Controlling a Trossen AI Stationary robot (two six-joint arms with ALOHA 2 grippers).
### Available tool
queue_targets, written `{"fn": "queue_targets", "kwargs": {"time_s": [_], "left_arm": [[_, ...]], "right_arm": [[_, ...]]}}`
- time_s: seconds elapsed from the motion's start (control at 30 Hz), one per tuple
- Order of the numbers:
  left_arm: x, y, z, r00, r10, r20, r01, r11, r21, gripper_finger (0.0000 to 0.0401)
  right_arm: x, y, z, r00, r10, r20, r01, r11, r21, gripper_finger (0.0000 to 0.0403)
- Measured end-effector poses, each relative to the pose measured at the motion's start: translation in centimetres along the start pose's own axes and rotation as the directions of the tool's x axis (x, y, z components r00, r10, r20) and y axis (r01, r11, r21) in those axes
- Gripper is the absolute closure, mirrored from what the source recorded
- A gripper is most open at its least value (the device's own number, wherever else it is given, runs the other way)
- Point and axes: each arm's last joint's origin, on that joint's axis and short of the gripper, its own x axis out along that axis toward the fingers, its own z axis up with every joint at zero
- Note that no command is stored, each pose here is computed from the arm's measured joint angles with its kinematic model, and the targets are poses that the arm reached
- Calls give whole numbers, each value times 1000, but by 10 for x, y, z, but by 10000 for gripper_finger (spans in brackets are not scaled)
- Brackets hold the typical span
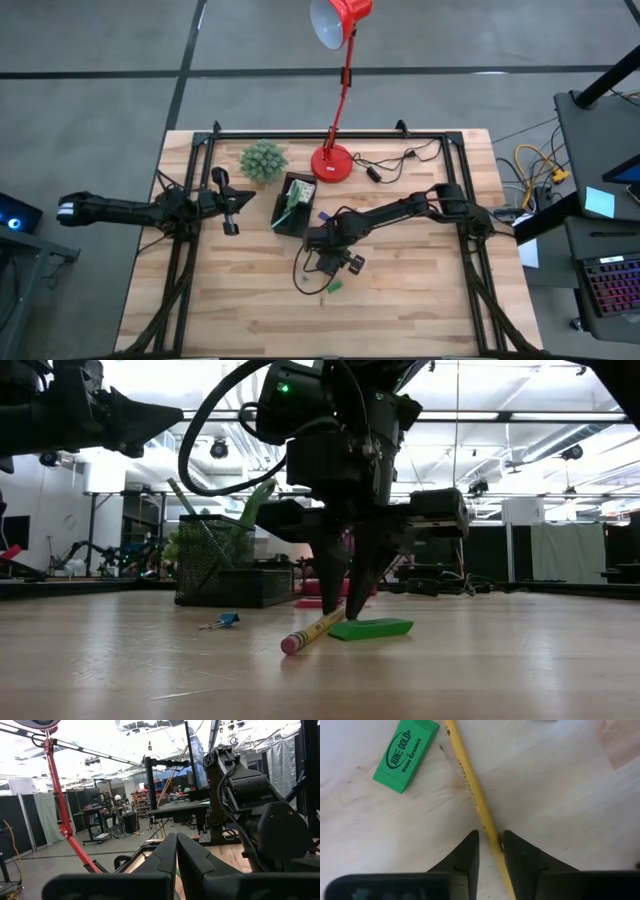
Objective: Pick and place office supplies into organizer
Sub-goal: Put the yellow pencil in the black desk organizer
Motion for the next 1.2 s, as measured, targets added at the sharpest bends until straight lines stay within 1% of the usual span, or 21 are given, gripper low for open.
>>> {"fn": "queue_targets", "kwargs": {"time_s": [0.1, 0.23, 0.43, 0.7, 0.93, 1.2], "left_arm": [[0, 0, 0, 1000, 0, 0, 0, 1000, -1, 401], [0, 0, 0, 1000, 0, -1, 0, 1000, -2, 401], [0, 0, 0, 1000, -1, -1, 1, 1000, -2, 401], [0, 0, 0, 1000, -1, -1, 1, 1000, -2, 401], [0, 0, 0, 1000, -1, -2, 1, 1000, -2, 401], [0, 0, 0, 1000, -1, -3, 1, 1000, -2, 401]], "right_arm": [[-1, 1, 0, 1000, 12, -10, -12, 1000, 20, 344], [0, 3, -1, 1000, 24, -18, -22, 997, 77, 367], [1, 3, -2, 999, 28, -22, -24, 990, 136, 389], [0, 3, -2, 999, 30, -25, -26, 990, 140, 392], [-9, 0, 4, 999, 31, -24, -27, 990, 141, 393], [-23, -2, 10, 997, 78, -30, -72, 983, 168, 394]]}}
